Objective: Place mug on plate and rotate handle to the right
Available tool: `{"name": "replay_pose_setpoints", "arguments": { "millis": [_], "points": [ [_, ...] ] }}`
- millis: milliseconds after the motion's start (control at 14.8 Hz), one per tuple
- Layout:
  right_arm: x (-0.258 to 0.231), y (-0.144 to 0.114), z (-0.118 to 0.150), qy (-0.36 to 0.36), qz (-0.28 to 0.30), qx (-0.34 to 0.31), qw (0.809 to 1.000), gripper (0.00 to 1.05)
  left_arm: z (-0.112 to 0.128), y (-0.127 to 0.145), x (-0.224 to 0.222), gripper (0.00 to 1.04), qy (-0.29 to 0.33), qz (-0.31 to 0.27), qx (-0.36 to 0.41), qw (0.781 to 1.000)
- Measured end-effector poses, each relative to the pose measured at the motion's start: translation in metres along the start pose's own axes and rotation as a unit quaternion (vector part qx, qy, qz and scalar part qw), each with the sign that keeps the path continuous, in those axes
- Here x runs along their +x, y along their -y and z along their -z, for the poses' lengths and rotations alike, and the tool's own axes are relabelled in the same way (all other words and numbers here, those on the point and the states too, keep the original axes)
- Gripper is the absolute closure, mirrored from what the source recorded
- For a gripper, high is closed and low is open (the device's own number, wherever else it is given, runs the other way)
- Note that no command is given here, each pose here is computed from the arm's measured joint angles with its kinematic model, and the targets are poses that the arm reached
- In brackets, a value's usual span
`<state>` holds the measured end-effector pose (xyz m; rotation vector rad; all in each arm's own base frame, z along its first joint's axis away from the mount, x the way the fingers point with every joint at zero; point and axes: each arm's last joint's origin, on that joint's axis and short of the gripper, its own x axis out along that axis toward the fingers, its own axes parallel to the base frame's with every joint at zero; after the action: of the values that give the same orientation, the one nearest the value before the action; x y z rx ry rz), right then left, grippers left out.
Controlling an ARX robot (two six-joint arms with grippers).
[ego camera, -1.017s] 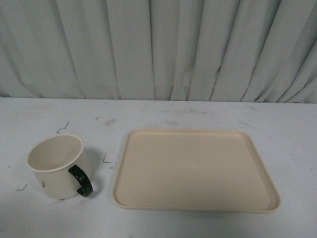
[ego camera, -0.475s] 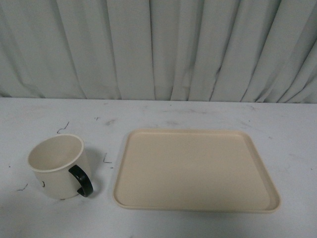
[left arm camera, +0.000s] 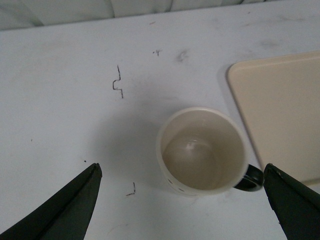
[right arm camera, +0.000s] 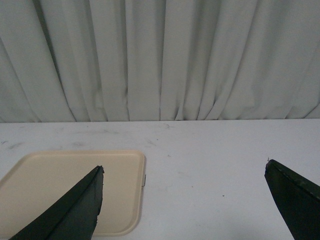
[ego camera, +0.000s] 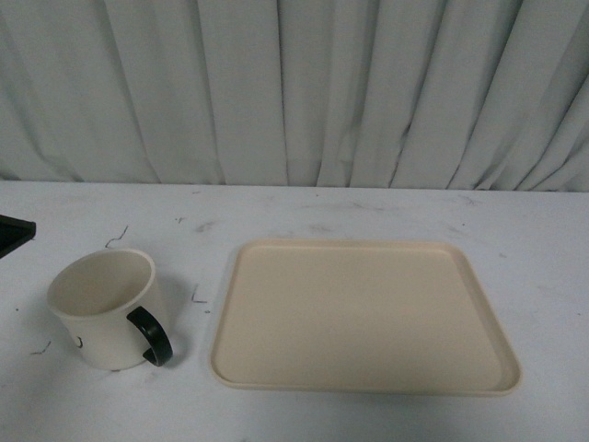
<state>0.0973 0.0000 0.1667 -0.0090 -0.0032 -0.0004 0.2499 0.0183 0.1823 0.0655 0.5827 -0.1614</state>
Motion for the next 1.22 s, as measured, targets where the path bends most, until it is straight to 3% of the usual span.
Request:
{"name": "replay_pose_setpoints", "arguments": {
  "millis": [271, 610, 746, 1220],
  "points": [
    [0.0, 0.0, 0.0, 0.0, 0.0, 0.0, 1.0, 0.06, -0.009, -0.017, 0.054, 0.07, -0.065, -0.001, -0.028, 0.997],
    [0.0, 0.0, 0.0, 0.0, 0.0, 0.0, 1.0, 0.06, 0.012, -0.027, 0.101, 0.07, -0.129, -0.037, -0.051, 0.99],
    [0.0, 0.0, 0.0, 0.0, 0.0, 0.0, 1.0, 0.06, 0.019, -0.03, 0.115, 0.07, -0.126, -0.046, -0.051, 0.99],
    [0.0, 0.0, 0.0, 0.0, 0.0, 0.0, 1.0, 0.06, 0.02, -0.026, 0.129, 0.83, -0.132, -0.025, -0.061, 0.989]
  ]
}}
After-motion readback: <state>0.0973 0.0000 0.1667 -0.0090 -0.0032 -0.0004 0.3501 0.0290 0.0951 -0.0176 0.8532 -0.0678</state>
